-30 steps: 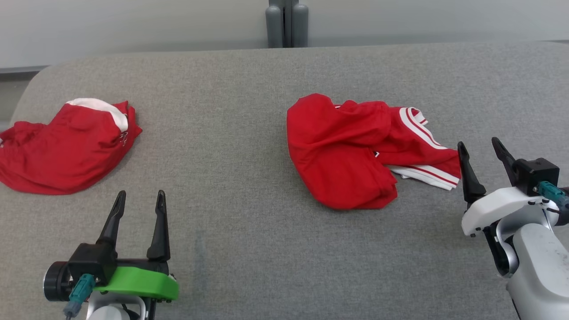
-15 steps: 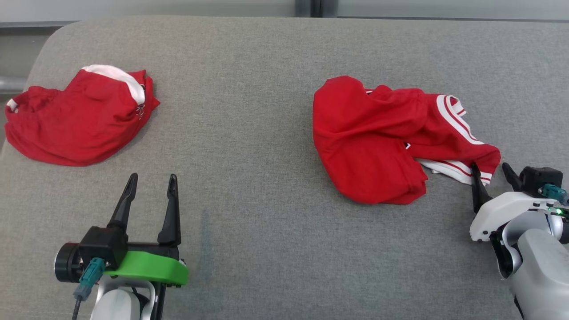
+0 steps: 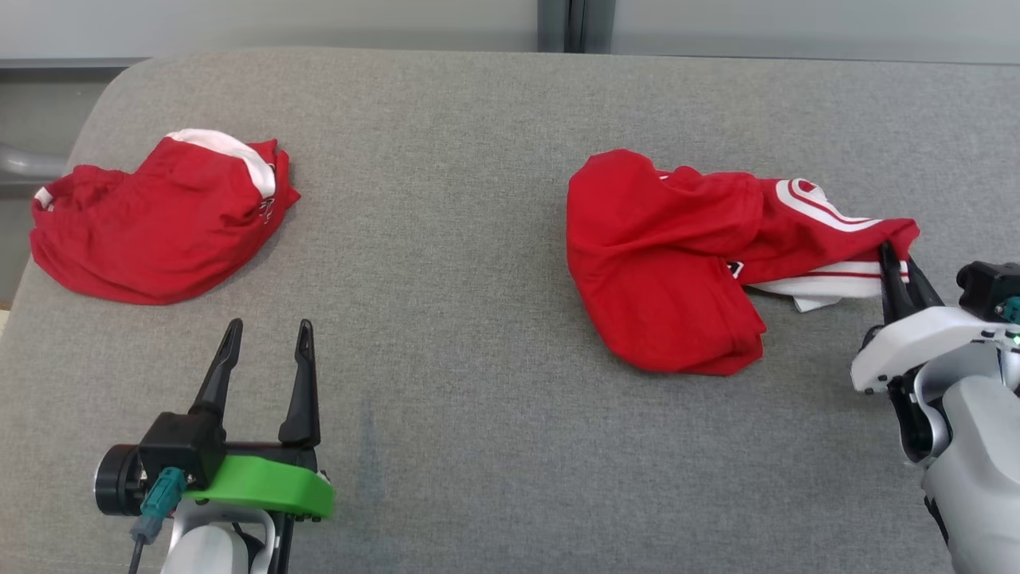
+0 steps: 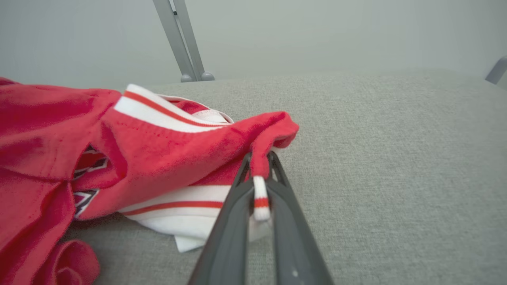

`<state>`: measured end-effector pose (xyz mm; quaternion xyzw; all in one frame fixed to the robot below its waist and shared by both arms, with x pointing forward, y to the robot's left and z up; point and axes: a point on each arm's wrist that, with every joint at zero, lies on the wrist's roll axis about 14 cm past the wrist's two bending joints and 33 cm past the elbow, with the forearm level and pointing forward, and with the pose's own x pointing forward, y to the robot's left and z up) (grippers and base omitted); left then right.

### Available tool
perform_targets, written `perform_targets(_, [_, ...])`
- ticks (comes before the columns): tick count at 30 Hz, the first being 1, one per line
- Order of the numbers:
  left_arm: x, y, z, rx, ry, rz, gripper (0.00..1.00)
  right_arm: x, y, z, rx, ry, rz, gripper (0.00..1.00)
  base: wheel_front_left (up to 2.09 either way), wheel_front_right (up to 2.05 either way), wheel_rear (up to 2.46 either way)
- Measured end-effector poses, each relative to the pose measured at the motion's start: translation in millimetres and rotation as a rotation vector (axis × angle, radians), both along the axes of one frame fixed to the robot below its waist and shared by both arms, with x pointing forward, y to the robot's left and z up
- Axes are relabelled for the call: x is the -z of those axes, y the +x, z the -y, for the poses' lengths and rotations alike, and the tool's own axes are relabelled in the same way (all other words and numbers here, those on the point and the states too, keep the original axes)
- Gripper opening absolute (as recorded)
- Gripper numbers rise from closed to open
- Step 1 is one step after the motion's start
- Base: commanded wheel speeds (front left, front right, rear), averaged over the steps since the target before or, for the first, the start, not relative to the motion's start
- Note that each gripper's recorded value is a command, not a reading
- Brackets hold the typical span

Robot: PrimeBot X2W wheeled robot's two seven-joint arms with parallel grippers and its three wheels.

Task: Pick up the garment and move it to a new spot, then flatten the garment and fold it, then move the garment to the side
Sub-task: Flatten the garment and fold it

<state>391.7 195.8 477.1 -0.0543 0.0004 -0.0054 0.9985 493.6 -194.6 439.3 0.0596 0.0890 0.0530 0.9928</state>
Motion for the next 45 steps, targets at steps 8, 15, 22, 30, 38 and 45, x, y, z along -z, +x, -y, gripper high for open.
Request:
perform_targets(8, [-7,-8,4,0.008,-0.014,0.018,1.0,-79,3,-66,-0.181,0.021,0.238,0.0,0.0,0.0,0.0])
perform_targets(15, [-14,-22,-5,-0.023,-0.017,0.037,1.0,-127,-20,-160,-0.423,0.064,0.373,0.0,0.0,0.0,0.0])
perform_targets(22, [-16,-38,-21,-0.075,-0.014,0.042,1.0,-136,-66,-257,-0.686,0.126,0.388,0.0,0.0,0.0,0.0])
perform_targets(30, [-17,-50,-37,-0.129,-0.009,0.041,1.0,-104,-132,-333,-0.967,0.137,0.286,0.0,0.0,0.0,0.0])
perform_targets(38, [-14,-59,-47,-0.163,-0.009,0.03,1.0,-56,-196,-362,-1.156,0.155,0.109,0.51,0.0,0.0,0.0])
perform_targets(45, [-13,-56,-46,-0.161,-0.014,0.027,1.0,-66,-169,-351,-1.076,0.155,0.14,1.0,0.0,0.0,0.0])
